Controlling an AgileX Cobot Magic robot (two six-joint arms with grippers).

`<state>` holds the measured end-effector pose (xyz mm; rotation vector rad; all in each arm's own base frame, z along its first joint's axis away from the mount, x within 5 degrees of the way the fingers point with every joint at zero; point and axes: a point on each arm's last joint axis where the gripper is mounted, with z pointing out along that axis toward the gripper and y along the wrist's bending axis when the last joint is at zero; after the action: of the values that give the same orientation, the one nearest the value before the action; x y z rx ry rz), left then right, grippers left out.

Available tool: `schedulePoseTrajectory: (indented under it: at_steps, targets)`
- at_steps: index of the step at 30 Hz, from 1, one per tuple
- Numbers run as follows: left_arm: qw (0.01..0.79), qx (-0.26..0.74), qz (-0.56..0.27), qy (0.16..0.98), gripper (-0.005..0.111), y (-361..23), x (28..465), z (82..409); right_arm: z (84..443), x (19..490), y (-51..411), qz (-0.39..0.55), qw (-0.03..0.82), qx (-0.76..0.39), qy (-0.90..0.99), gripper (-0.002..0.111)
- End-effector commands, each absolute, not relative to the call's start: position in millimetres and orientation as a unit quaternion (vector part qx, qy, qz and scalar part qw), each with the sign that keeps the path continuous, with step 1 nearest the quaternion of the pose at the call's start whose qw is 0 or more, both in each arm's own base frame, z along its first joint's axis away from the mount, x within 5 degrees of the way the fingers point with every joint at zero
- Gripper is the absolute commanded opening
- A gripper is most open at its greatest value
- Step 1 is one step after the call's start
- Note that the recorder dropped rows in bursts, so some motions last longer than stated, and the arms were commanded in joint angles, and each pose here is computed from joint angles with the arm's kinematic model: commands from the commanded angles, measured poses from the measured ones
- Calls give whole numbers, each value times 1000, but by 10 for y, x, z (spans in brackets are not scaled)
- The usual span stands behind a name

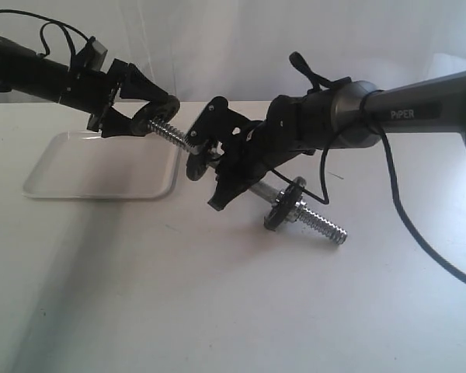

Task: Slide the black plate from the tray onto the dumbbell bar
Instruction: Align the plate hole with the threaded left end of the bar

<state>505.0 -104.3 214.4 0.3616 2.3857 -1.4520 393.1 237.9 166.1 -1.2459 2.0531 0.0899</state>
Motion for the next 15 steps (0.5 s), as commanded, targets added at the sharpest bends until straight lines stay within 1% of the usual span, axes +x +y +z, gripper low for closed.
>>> schedulePoseTrajectory:
  at_steps: [1,8,15]
  targets:
    - [141,148,-558,805,0,-1110,4956,2313,2225,4113,2306,18,499,-412,762,0]
    - [142,146,-564,800,0,-1115,4958,2327,2181,4136,2303,15,501,-409,763,0]
    - [142,147,-562,802,0,-1113,4957,2322,2211,4156,2301,12,517,-399,757,0]
